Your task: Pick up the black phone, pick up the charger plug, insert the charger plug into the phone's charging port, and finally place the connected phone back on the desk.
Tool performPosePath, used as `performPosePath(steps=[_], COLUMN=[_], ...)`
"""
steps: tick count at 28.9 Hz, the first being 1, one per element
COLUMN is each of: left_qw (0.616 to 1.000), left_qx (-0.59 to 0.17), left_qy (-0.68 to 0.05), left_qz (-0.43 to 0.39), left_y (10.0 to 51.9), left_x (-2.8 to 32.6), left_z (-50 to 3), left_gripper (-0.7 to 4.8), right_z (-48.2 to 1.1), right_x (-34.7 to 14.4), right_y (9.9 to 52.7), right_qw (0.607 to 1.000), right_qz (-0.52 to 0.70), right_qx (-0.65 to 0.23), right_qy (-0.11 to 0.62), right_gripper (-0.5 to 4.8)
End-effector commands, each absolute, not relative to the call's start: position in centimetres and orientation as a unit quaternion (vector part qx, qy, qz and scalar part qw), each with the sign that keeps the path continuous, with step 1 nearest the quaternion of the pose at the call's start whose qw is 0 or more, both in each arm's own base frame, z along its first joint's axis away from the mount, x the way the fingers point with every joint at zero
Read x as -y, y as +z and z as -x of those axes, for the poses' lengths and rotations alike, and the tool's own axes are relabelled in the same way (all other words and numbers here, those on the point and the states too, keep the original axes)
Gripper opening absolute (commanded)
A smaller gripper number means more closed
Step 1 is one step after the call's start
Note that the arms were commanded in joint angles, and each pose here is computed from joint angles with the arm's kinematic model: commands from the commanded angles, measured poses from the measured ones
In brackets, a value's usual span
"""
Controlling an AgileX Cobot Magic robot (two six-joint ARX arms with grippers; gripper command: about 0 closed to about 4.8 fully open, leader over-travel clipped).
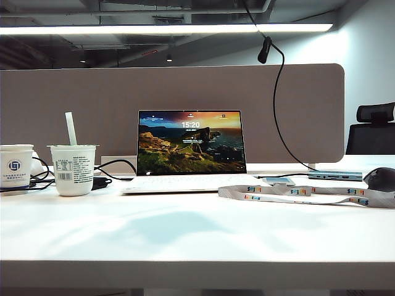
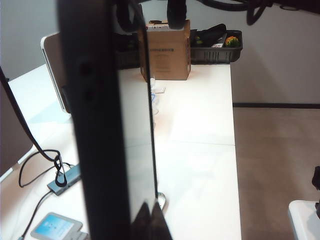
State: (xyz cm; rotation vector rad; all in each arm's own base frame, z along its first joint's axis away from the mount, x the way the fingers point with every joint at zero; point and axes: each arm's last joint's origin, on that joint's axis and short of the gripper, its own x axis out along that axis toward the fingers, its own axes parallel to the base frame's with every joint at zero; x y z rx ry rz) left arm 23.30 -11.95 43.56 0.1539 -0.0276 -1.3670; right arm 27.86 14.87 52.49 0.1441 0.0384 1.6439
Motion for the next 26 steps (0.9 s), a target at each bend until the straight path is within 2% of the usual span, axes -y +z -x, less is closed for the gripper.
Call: performPosePath(steps=[1,26], left_qw=[0.77,0.764], left_qx=[0.04,0.042], left_qy=[-0.633,-0.64], left_qz=[-0.07,-0.066], left_y=[44.47,44.57], left_x=[11.88,11.89], left_z=[-23.07,-23.03], left_gripper=[-0.07,-0.06], right_z=[-27.46,-27.4], right_x=[-14.79,-14.76], right_y=[52.87,53.42], right_qw=[0.673,0.675], right_qz=[-0.057,-0.053], right_qx=[-0.007,0.018], right_qy=[0.738,0.736], right_gripper=[-0.05,-0.05])
